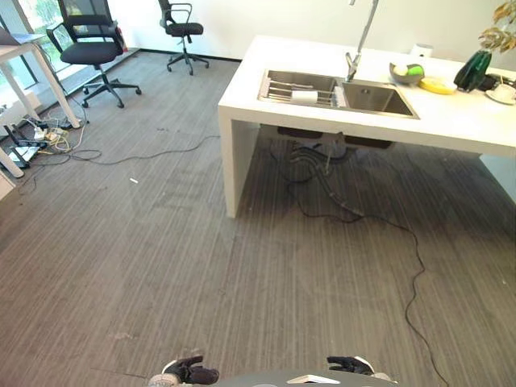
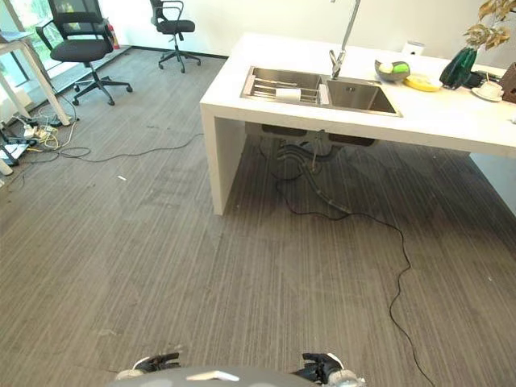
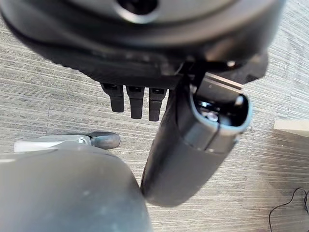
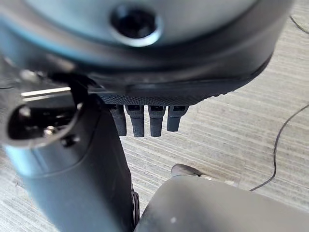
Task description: Place the dishes in the dishwasher.
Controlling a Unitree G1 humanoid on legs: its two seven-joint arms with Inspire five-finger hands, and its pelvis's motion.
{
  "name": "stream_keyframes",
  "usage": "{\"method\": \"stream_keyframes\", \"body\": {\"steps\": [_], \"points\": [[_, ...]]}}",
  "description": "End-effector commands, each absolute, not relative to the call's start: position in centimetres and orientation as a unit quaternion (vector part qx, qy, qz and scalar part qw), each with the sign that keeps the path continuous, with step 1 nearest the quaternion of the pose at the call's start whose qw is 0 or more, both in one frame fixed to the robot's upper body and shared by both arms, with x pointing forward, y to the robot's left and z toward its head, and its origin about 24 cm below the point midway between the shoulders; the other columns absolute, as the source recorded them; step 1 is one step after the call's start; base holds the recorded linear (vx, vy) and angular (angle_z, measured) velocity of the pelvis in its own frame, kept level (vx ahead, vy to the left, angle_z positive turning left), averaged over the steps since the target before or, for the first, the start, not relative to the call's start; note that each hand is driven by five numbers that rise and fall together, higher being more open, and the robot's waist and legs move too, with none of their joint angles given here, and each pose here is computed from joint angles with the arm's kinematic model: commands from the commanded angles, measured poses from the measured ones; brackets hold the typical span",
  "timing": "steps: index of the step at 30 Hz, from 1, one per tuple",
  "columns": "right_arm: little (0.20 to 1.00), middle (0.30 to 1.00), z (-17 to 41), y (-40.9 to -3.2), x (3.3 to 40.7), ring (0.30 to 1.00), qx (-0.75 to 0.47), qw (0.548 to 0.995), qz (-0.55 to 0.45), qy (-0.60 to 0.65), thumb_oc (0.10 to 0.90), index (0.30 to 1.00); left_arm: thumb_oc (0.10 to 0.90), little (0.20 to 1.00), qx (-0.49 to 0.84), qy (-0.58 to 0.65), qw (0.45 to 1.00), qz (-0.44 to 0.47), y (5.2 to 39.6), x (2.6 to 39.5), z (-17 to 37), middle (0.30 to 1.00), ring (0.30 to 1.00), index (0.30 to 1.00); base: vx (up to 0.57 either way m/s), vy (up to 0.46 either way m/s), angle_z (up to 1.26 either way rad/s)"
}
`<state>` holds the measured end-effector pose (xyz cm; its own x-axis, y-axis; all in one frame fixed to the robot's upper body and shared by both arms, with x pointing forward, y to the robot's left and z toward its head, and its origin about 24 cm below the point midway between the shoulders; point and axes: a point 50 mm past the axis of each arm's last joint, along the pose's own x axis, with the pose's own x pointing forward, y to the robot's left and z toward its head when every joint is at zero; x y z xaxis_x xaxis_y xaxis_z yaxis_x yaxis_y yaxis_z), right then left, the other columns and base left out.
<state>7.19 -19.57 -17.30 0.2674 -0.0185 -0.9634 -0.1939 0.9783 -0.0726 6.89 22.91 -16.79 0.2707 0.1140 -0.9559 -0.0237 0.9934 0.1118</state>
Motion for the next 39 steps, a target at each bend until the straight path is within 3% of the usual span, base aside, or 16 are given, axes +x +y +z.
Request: {"method": "stream_keyframes", "body": {"steps": [1, 39], "points": [[0.9, 0.9, -17.7, -19.8, 4.3, 0.9, -0.083, 0.757, 0.056, 0.646, 0.8, 0.9, 0.8, 0.9, 0.037, 0.637, 0.77, -0.009, 20.2, 5.5, -17.5, 0.9, 0.9, 0.9, 0.0, 0.0, 0.0], [0.9, 0.9, -17.5, -21.1, 4.3, 0.9, -0.058, 0.759, 0.016, 0.648, 0.8, 0.9, 0.8, 0.9, 0.037, 0.642, 0.765, 0.014, 21.5, 4.9, -17.4, 0.9, 0.9, 0.9, 0.0, 0.005, 0.0]]}}
